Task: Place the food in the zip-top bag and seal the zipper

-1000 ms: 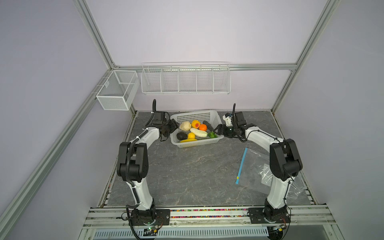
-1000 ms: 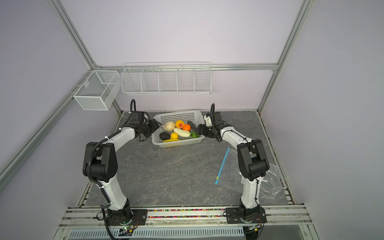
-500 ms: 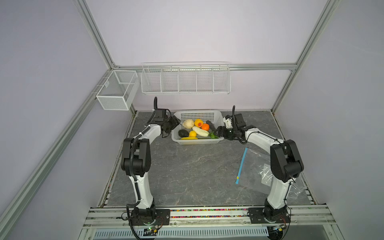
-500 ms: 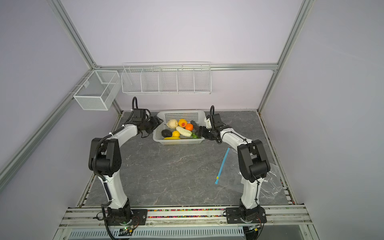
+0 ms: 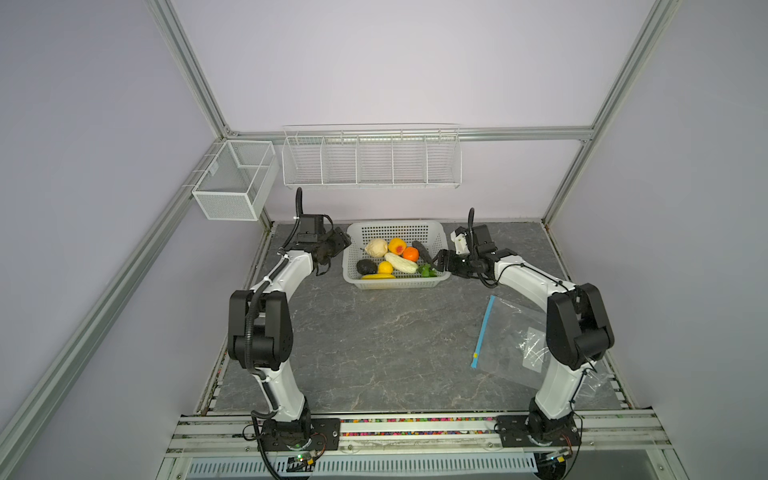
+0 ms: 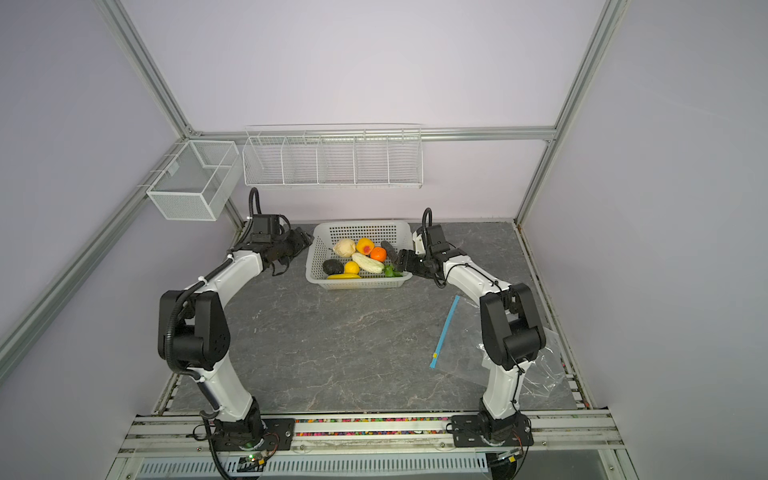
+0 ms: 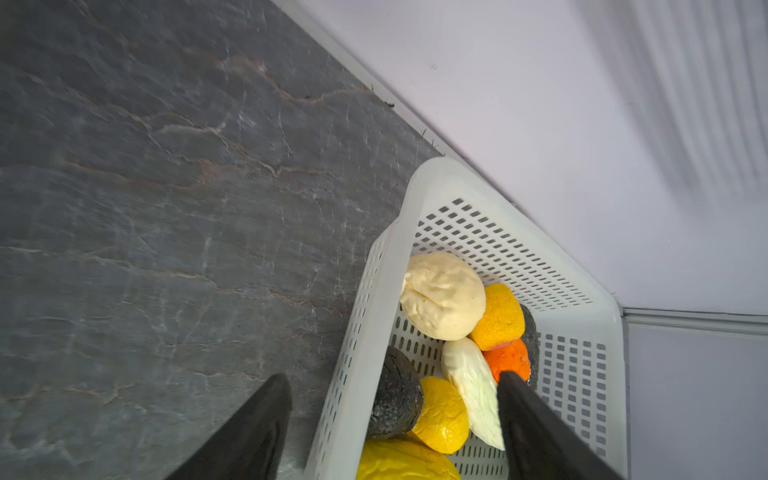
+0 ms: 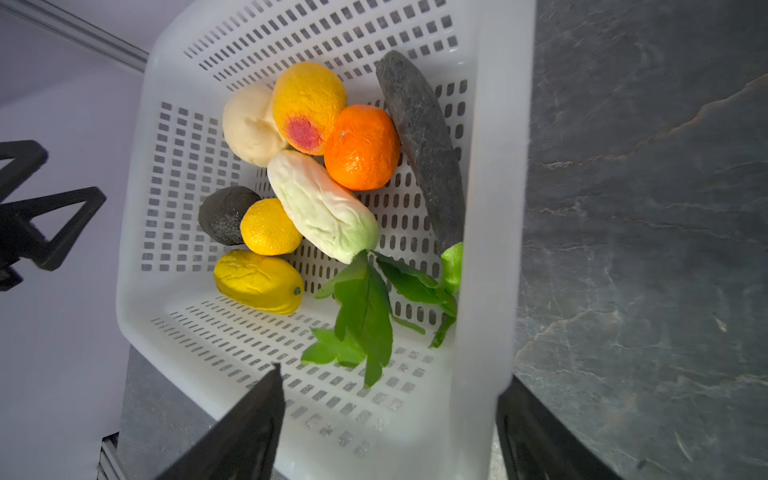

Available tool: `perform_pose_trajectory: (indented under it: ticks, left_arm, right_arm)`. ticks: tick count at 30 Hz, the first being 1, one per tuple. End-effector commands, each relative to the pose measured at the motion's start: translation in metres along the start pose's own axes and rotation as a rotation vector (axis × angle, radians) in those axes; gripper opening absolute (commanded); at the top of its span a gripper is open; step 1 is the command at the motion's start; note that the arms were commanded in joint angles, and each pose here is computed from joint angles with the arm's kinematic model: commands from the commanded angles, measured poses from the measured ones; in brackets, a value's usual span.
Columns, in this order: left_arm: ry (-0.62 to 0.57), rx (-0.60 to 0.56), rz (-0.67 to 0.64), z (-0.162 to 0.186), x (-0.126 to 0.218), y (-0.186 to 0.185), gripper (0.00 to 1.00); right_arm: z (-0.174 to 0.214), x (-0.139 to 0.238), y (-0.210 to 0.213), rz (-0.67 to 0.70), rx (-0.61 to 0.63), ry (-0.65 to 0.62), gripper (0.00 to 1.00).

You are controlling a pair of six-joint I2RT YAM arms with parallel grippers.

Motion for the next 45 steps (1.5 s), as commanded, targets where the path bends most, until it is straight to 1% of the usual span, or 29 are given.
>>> perform_pose_trajectory:
  ticks: [1, 6, 9, 13, 17, 20, 25, 31, 34, 36, 38, 40, 41, 43, 45]
  left_arm:
    - [-0.046, -0.038, -0.045, 0.001, 0.017, 0.005, 0.78]
    - [-0.037, -0.052, -0.033, 0.022, 0.048, 0.013, 0.77]
    - [-0.004, -0.081, -0.043, 0.044, 0.068, 0.019, 0.78]
    - [0.058, -0.138, -0.036, 0.079, 0.096, 0.021, 0.78]
    - [0.129, -0.162, 0.003, 0.114, 0.118, 0.028, 0.8]
    - [0.182, -0.162, 0.04, 0.134, 0.125, 0.03, 0.82]
    - [0.26, -0.195, 0.093, 0.161, 0.124, 0.024, 0.88]
    - [0.307, -0.186, 0.134, 0.173, 0.115, 0.03, 0.89]
    - [0.323, -0.181, 0.134, 0.176, 0.109, 0.034, 0.9]
    - [0.332, -0.183, 0.135, 0.177, 0.107, 0.034, 0.9]
    - [0.334, -0.182, 0.14, 0.178, 0.105, 0.034, 0.9]
    - [0.336, -0.183, 0.14, 0.178, 0.104, 0.034, 0.9]
    - [0.335, -0.183, 0.139, 0.178, 0.104, 0.034, 0.9]
    - [0.337, -0.179, 0.14, 0.179, 0.102, 0.035, 0.9]
    - [0.34, -0.172, 0.14, 0.18, 0.1, 0.037, 0.9]
  right_arm:
    - [-0.009, 0.019, 0.003, 0.027, 0.008, -0.042, 0.8]
    - [-0.005, 0.036, 0.007, 0.044, 0.01, -0.053, 0.81]
    - [0.006, 0.052, 0.004, 0.117, 0.01, -0.021, 0.8]
    - [0.035, 0.08, -0.01, 0.304, -0.004, 0.065, 0.75]
    - [0.074, 0.11, -0.032, 0.544, -0.009, 0.164, 0.73]
    - [0.101, 0.121, -0.045, 0.637, -0.021, 0.203, 0.72]
    - [0.126, 0.111, -0.054, 0.647, -0.079, 0.259, 0.71]
    - [0.138, 0.088, -0.056, 0.628, -0.118, 0.305, 0.68]
    - [0.143, 0.073, -0.054, 0.618, -0.121, 0.324, 0.67]
    - [0.146, 0.065, -0.055, 0.626, -0.129, 0.342, 0.65]
    - [0.151, 0.058, -0.058, 0.656, -0.139, 0.372, 0.61]
    - [0.154, 0.054, -0.063, 0.707, -0.151, 0.405, 0.55]
    - [0.157, 0.051, -0.064, 0.719, -0.151, 0.42, 0.54]
    - [0.161, 0.047, -0.066, 0.72, -0.156, 0.426, 0.53]
    - [0.164, 0.045, -0.067, 0.72, -0.166, 0.423, 0.49]
Point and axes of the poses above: each gripper's point midway between its finger pads, its own x axis back along the fingers, its own y axis along the line the jaws close on, z = x × y, the point moved 8 cm from there along x, back along the fingers, and after that the axes turned 12 degrees about x, right-handed, at the moved point
